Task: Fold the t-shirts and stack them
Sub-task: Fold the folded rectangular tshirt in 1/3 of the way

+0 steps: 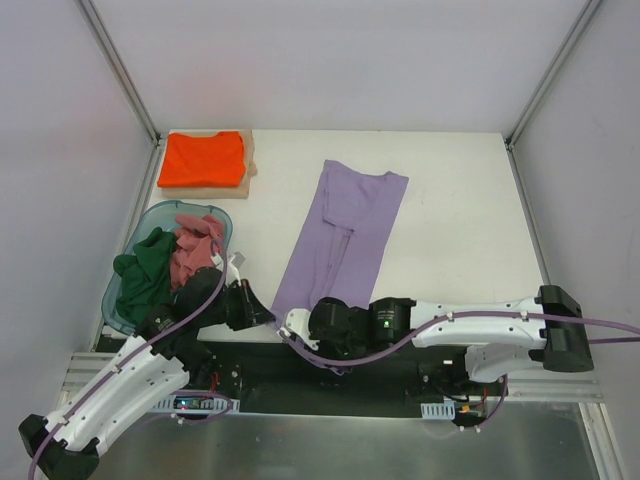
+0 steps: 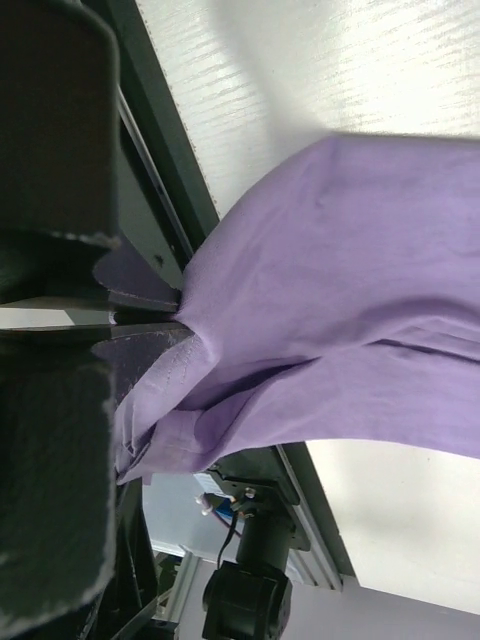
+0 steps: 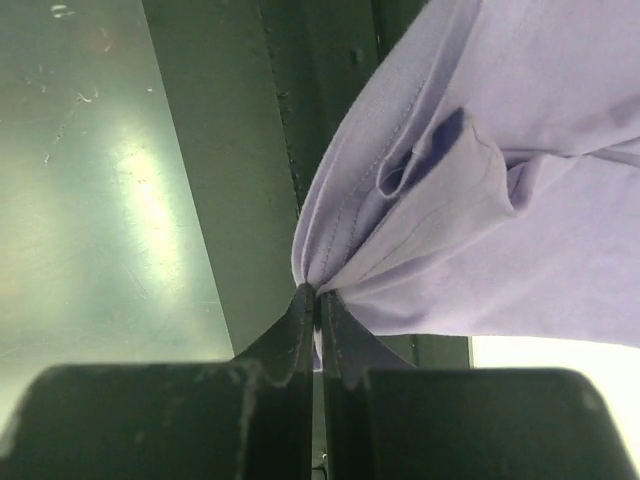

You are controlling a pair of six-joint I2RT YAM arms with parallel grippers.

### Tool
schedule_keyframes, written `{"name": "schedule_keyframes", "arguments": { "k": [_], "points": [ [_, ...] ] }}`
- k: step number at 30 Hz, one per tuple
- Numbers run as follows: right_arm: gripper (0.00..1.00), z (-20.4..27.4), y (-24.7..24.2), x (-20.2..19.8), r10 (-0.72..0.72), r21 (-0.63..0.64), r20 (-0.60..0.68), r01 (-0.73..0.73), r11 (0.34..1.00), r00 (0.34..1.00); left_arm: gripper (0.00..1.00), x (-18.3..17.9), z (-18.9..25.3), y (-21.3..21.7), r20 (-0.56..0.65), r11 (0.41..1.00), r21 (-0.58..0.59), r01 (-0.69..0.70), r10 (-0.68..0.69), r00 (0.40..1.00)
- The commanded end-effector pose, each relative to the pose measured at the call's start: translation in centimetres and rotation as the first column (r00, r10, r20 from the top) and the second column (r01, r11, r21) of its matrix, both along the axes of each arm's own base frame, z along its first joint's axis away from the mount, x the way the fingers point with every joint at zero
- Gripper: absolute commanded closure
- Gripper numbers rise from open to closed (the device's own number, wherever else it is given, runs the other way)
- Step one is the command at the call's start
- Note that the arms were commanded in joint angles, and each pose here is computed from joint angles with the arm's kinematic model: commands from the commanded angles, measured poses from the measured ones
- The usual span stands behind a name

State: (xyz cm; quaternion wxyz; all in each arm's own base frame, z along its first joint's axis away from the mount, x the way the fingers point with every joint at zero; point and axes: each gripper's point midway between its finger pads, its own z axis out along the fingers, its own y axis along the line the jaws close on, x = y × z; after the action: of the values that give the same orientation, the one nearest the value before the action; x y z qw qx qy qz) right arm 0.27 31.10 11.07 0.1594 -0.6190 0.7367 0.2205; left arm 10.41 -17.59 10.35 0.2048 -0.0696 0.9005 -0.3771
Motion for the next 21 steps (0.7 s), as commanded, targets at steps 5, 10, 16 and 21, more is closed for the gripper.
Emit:
{"name": "schedule_keyframes", "arguments": {
  "k": [5, 10, 16, 21],
  "points": [
    [0.99, 3.2, -1.6, 5.7, -0.195, 0.016, 0.131, 0.195, 0.981, 0.972, 1.0, 3.6, 4.3, 0.5, 0.118, 0.994, 0.06, -0.097, 0.089, 0.989],
    [0.99, 3.7, -2.9, 10.3, -0.342, 0.026, 0.198, 0.344, 0.938, 0.918, 1.0, 7.4, 6.2, -0.8, 0.21, 0.989, 0.065, -0.134, 0.118, 0.971],
    [0.99, 3.8, -4.5, 14.9, -0.439, 0.026, 0.266, 0.449, 0.893, 0.858, 1.0, 12.0, 7.8, -2.8, 0.266, 0.982, 0.119, -0.148, 0.112, 0.957],
    [0.99, 3.6, -6.2, 18.4, -0.506, 0.017, 0.289, 0.524, 0.852, 0.813, 1.0, 16.5, 8.2, -4.2, 0.304, 0.966, 0.178, -0.186, 0.126, 0.944]
  ]
}}
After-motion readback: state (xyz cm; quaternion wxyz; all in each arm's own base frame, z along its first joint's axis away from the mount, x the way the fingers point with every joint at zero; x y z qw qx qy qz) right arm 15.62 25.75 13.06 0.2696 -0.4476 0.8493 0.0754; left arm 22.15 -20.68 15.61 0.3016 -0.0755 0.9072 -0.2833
